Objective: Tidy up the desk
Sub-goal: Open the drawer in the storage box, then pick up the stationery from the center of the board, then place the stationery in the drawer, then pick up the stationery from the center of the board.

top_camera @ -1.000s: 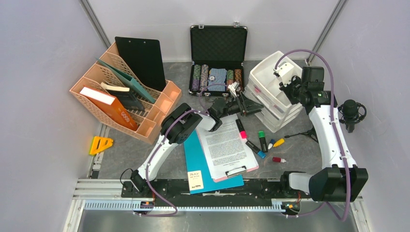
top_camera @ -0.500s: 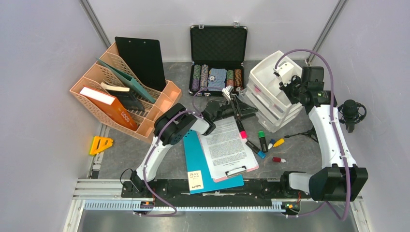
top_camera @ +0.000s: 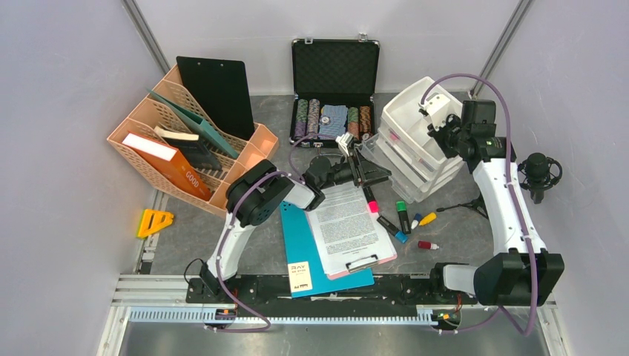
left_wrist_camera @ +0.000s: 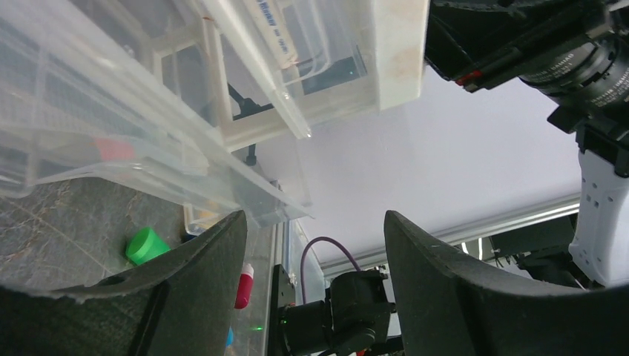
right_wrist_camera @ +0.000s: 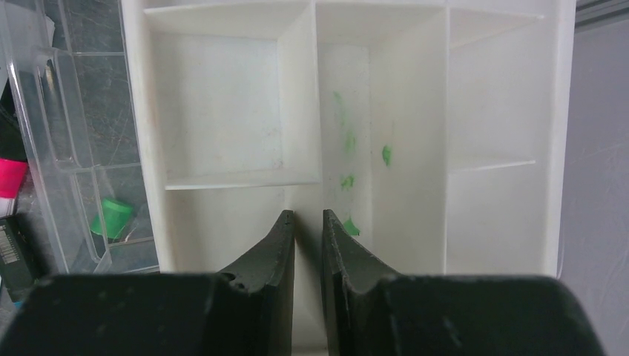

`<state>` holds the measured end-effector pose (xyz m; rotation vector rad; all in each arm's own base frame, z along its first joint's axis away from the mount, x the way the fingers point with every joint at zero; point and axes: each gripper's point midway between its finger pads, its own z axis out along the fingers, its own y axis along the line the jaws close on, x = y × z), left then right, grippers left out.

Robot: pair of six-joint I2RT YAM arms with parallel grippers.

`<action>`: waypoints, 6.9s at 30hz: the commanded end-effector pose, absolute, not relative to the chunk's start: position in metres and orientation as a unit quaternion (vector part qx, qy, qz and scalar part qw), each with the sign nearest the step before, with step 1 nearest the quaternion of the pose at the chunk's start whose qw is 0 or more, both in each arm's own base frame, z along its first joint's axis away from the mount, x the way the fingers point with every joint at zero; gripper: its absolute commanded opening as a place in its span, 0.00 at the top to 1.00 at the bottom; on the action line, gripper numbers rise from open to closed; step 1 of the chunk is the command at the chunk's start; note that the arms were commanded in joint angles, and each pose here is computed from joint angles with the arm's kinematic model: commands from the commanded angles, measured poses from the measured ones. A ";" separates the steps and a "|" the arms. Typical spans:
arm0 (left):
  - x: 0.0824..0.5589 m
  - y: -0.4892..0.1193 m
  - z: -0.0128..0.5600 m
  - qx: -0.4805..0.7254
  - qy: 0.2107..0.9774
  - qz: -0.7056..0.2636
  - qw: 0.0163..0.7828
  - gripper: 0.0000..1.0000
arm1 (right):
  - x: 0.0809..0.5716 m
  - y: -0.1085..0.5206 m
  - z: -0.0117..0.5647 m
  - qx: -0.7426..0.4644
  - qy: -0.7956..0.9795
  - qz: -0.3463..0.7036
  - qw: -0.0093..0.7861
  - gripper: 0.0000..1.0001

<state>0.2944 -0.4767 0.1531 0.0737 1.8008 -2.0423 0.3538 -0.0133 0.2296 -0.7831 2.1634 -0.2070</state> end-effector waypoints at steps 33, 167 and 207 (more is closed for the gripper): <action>0.272 -0.336 0.134 0.378 0.802 -0.319 0.336 0.00 | 0.319 -0.012 0.312 -0.322 0.814 -0.115 0.470 0.31; 0.267 -0.251 0.205 0.478 0.782 -0.133 0.377 0.00 | 0.204 0.005 0.068 -0.602 0.762 -0.111 0.211 0.41; 0.268 -0.250 0.201 0.477 0.785 -0.129 0.374 0.00 | 0.190 -0.004 0.017 -0.678 0.725 0.000 0.118 0.83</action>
